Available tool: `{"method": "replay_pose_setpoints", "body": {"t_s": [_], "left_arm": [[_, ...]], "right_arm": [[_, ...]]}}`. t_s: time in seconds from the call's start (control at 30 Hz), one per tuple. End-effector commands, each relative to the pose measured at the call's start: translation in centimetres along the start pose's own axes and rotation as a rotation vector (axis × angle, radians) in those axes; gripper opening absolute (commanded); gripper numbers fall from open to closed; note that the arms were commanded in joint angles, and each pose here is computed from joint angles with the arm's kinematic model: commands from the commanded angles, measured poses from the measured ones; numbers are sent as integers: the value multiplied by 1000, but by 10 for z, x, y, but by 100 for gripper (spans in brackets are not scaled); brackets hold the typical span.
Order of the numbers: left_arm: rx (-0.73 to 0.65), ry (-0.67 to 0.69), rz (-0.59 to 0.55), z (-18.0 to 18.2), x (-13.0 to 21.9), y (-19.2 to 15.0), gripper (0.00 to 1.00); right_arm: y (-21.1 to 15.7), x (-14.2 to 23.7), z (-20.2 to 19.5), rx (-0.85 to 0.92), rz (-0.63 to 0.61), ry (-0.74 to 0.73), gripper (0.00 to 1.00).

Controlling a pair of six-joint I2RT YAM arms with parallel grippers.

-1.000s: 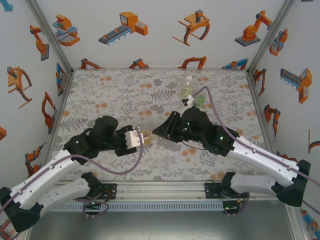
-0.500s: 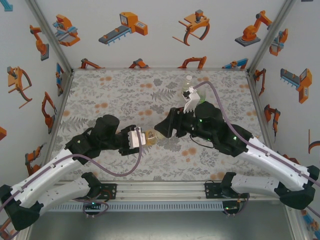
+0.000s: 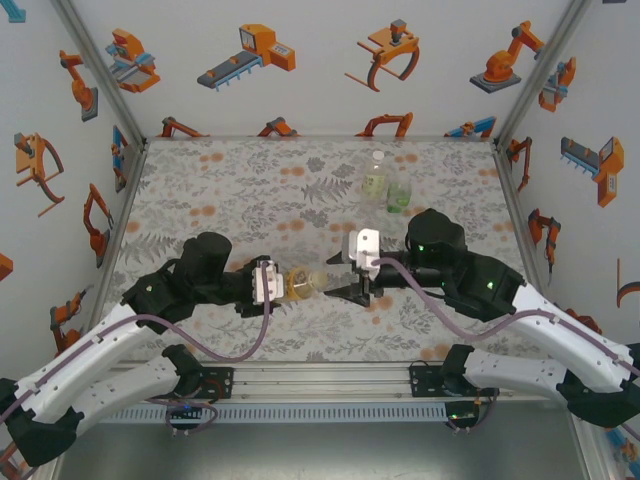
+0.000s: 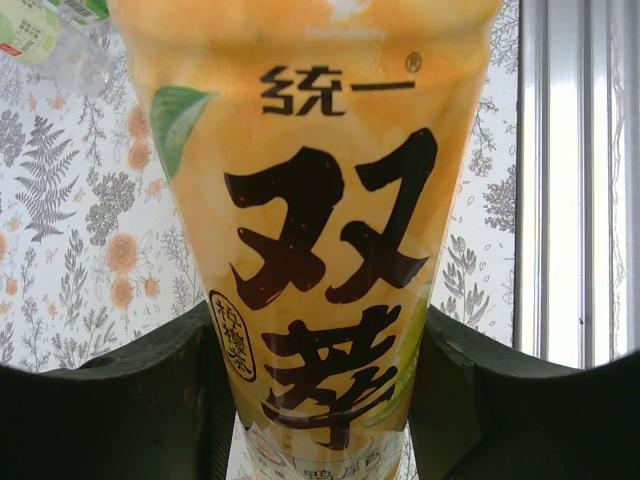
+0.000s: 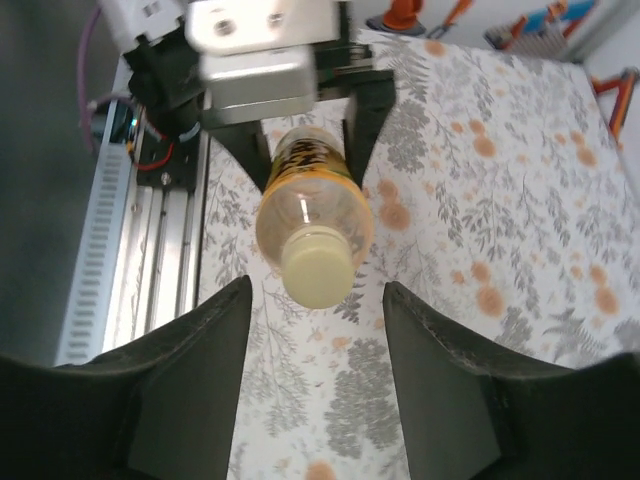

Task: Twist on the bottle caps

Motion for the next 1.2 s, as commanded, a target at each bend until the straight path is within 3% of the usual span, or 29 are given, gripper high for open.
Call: {"method": "replay_pose_setpoints", "body": {"t_s": [0.0,0.33,0.63,0.8,0.9,1.17], "left_arm": [[-17,-37,-35,-6,4,7,0],[-15,-41,-36,-5,3,10,0],[-16,-32,-29,-5,4,9,0],[-12,1,-2,-1,3,5,0],[-8,28,21,3,1,1,0],[-18,96,61,14,-5,-4,0]], "right_arm": [[0,-3,14,203,-46,112,47],[-6,-14,8,187,-12,108,43],[-9,-16,5,111,2,83,23],[-12,-23,-7,-229,-7,-2,10],[-19,-28,-20,-536,-26,-99,4],[-76,-24,-47,-1435,-66,-509,0]]}}
Point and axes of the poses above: each hand's point on the last joint's axis, 136 mm out from that joint toward the fingers, its own x axis back along the fingers, its own z axis along the line the jaws close on, y = z × x, the point moved 5 cm from there along x, back along the fingers, and after that the axes turned 2 degrees about -x, right-handed, at the moved point
